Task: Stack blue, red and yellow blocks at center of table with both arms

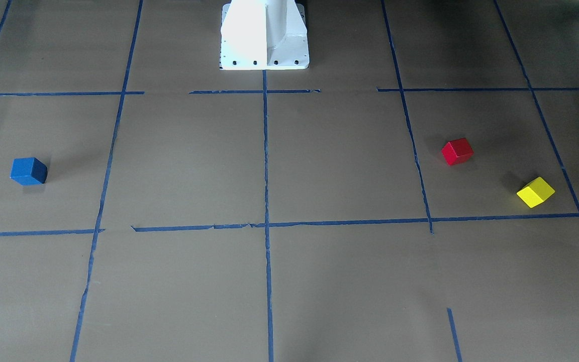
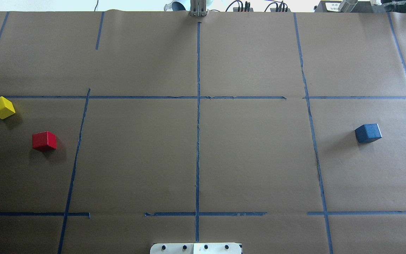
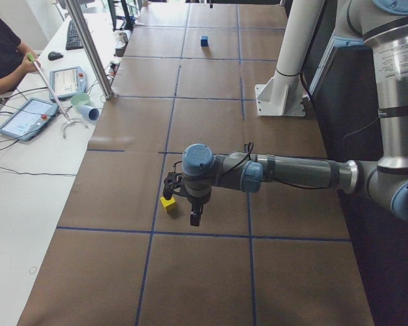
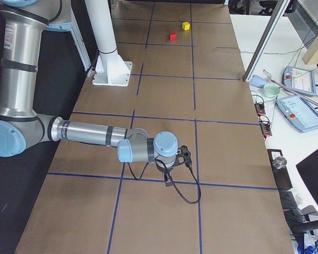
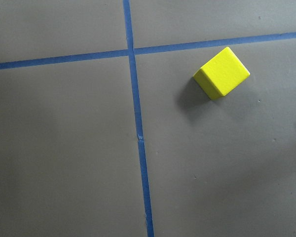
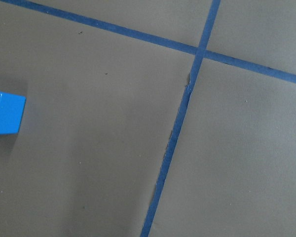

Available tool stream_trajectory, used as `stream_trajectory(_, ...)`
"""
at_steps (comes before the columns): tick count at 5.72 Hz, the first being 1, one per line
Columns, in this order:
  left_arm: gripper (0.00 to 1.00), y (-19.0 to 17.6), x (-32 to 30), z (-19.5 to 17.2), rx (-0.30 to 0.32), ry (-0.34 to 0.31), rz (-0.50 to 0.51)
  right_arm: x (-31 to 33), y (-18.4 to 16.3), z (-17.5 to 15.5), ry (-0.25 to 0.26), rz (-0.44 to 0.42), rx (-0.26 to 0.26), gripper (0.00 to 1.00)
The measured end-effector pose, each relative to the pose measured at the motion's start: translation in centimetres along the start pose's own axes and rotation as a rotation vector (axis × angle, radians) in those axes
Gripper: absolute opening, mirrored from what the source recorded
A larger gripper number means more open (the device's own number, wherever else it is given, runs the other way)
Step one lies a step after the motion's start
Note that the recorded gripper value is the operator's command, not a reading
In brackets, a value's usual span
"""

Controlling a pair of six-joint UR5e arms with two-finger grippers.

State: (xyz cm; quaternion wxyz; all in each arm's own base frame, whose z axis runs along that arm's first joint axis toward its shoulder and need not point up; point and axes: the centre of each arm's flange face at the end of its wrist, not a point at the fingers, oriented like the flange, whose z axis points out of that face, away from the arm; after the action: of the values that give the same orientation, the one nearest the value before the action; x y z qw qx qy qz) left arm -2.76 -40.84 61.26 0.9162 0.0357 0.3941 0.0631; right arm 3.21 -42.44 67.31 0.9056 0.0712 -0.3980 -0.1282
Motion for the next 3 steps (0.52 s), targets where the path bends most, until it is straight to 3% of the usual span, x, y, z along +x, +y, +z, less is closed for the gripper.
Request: stream_trajectory(3,1.0,0.4,0.0,-0.1,-0.02,0.0,0.049,-0.8,-2.1,-1.0,0.003,-0.019,0.025,1.0)
